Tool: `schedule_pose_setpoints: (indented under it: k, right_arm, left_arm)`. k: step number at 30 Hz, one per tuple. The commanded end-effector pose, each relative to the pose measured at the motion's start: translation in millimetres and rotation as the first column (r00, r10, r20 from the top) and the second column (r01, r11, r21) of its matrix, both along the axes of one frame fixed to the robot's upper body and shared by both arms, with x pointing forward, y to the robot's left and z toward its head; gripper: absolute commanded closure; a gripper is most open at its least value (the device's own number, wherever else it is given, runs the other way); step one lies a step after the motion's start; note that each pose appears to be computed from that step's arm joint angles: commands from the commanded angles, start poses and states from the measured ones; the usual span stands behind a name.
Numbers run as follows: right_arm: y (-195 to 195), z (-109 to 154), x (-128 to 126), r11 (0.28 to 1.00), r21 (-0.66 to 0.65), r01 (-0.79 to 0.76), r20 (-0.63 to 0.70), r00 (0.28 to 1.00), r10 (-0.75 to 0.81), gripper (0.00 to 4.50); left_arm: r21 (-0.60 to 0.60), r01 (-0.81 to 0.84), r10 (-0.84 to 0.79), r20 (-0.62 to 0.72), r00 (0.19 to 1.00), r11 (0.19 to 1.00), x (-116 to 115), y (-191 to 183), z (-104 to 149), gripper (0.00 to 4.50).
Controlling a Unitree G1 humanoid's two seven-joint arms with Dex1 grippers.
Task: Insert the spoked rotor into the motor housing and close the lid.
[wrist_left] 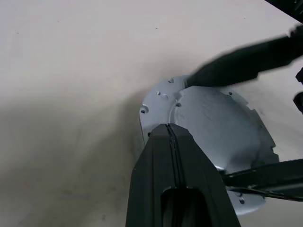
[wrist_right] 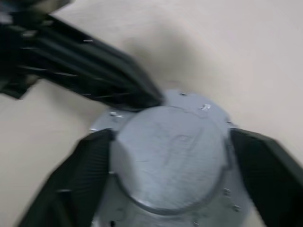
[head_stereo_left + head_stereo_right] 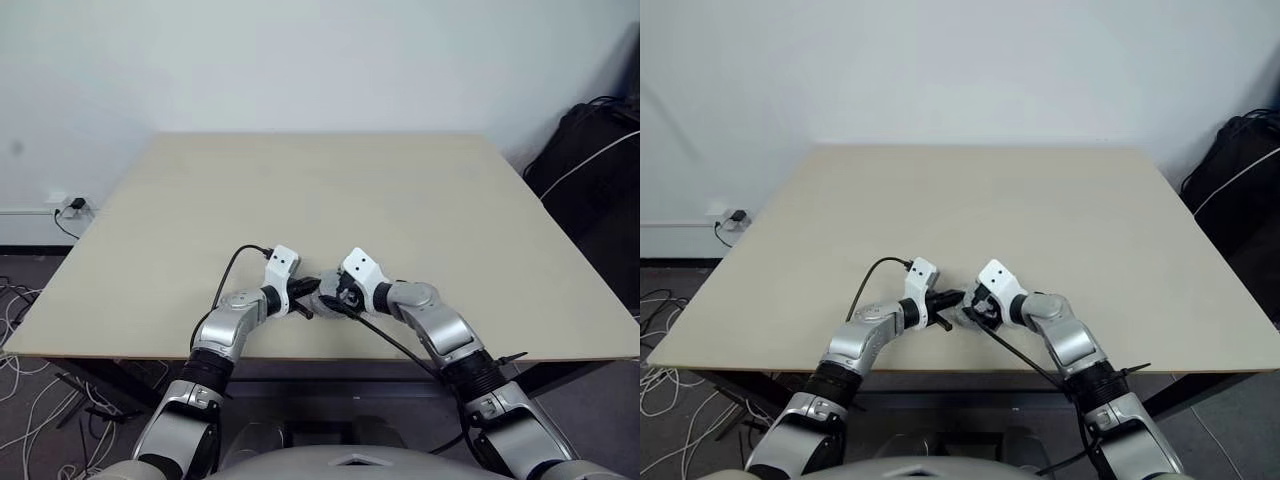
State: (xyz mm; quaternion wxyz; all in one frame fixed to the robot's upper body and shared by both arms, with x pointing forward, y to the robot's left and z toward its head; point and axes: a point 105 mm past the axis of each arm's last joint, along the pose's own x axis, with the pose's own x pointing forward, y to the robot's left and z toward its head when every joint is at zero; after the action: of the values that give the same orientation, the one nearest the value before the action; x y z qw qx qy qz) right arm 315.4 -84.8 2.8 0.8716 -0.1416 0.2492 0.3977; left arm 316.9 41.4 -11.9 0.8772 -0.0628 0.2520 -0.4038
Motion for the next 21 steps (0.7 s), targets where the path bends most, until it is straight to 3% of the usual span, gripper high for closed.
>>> schedule_pose_setpoints:
  k: [1,5,13,17,21]
  right_arm:
    - [-25.6,-6.1,-1.0,0.997,-0.040,0.069,-0.026,0.997,-0.070,0.02]
    - [-34.8,4.6,-9.1,0.998,0.008,0.070,-0.029,0.997,-0.069,0.02]
    - [-37.5,46.5,-30.2,0.963,0.252,0.094,-0.014,0.996,-0.094,0.02]
    - [-49.8,56.4,-26.6,0.888,0.388,0.247,-0.054,0.968,-0.246,0.02]
    - [-63.3,38.1,-18.9,0.762,0.428,0.486,-0.224,0.874,-0.431,0.02]
  left_arm:
    - [0.013,0.048,-0.048,-0.024,0.999,0.999,-7.1,-7.7,-4.0,4.50]
    - [0.018,0.055,-0.054,-0.025,0.998,0.998,-7.8,-7.2,-4.7,4.50]
    - [0.019,0.060,-0.059,-0.022,0.998,0.998,-8.5,-6.1,-4.5,4.50]
    - [0.018,0.064,-0.064,-0.021,0.998,0.998,-9.2,-6.6,-4.5,4.50]
    - [0.018,0.068,-0.068,-0.020,0.998,0.998,-9.6,-7.6,-4.6,4.50]
